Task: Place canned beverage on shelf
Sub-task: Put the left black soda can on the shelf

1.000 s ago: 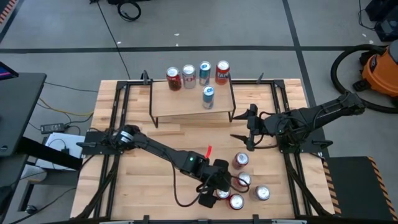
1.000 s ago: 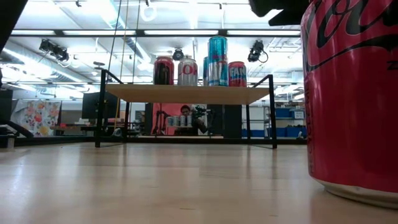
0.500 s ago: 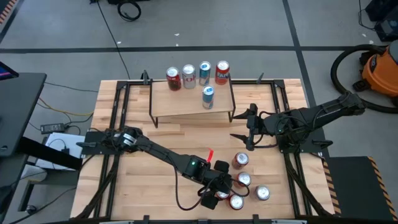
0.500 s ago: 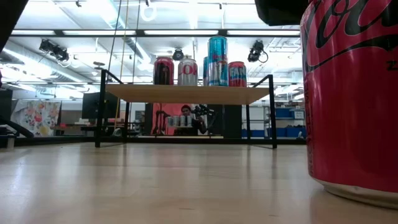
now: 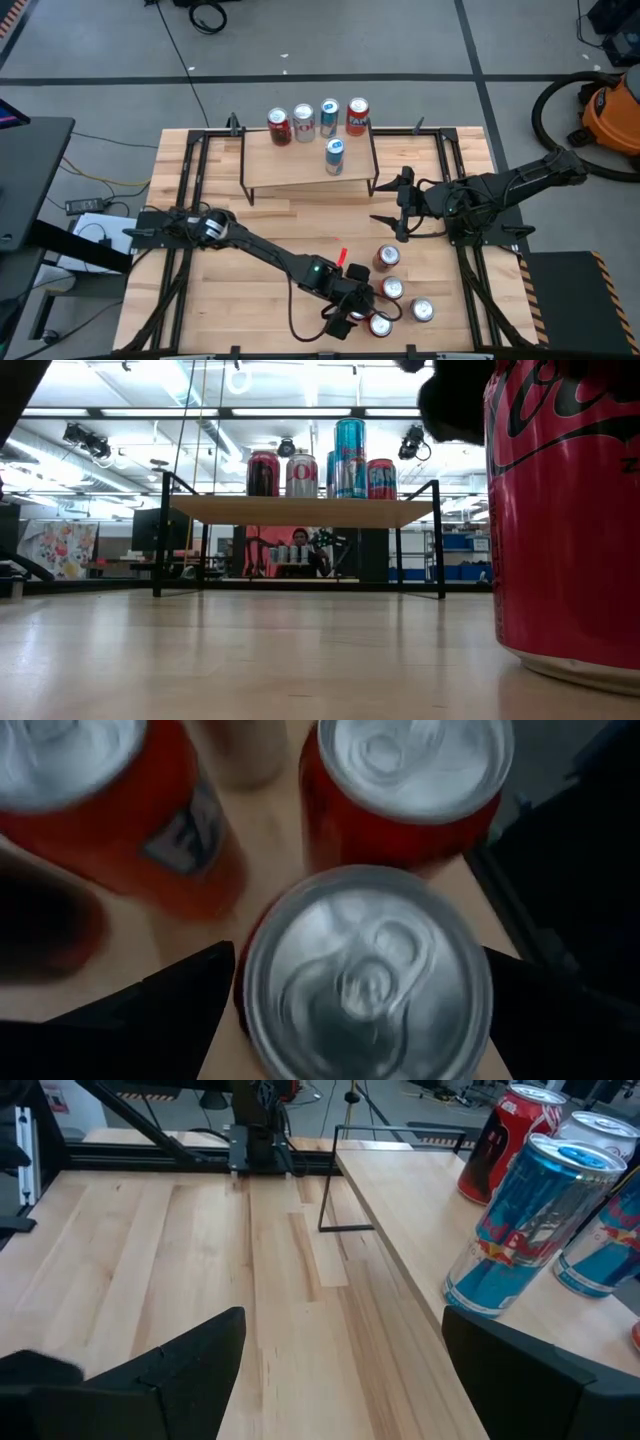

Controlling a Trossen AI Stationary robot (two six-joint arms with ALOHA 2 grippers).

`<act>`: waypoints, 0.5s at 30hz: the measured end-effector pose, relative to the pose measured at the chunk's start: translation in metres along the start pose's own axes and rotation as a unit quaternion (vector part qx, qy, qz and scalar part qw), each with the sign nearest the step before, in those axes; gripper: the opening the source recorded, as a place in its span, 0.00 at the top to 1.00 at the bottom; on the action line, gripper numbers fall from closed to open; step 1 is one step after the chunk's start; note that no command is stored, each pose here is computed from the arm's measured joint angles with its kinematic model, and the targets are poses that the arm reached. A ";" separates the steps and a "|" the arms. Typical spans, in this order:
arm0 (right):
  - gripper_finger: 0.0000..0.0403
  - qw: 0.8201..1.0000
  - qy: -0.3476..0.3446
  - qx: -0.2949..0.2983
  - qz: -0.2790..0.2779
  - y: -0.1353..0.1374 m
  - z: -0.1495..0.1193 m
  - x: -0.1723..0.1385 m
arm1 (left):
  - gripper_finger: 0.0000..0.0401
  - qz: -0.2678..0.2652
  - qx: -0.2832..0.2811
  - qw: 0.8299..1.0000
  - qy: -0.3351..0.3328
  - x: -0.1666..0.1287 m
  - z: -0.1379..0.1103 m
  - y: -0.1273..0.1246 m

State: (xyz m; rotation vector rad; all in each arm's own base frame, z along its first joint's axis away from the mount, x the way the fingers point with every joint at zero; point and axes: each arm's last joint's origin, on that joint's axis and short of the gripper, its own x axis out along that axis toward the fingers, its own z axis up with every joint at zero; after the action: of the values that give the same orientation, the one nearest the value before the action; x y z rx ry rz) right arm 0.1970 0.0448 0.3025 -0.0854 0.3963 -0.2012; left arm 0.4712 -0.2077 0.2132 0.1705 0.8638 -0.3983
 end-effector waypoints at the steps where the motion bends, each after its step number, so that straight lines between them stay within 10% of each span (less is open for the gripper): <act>1: 0.13 1.000 0.000 0.000 0.000 0.000 0.000 0.000 | 0.00 -0.002 0.000 1.000 -0.008 0.002 0.001 0.000; 15: 0.13 1.000 -0.001 -0.001 0.000 0.000 0.000 0.000 | 0.11 -0.003 -0.003 1.000 0.001 0.004 -0.001 0.000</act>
State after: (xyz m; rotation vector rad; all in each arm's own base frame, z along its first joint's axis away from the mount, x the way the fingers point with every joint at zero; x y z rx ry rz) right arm 0.1971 0.0449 0.3028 -0.0880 0.3942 -0.2005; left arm 0.4725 -0.2081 0.2098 0.1623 0.8681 -0.4014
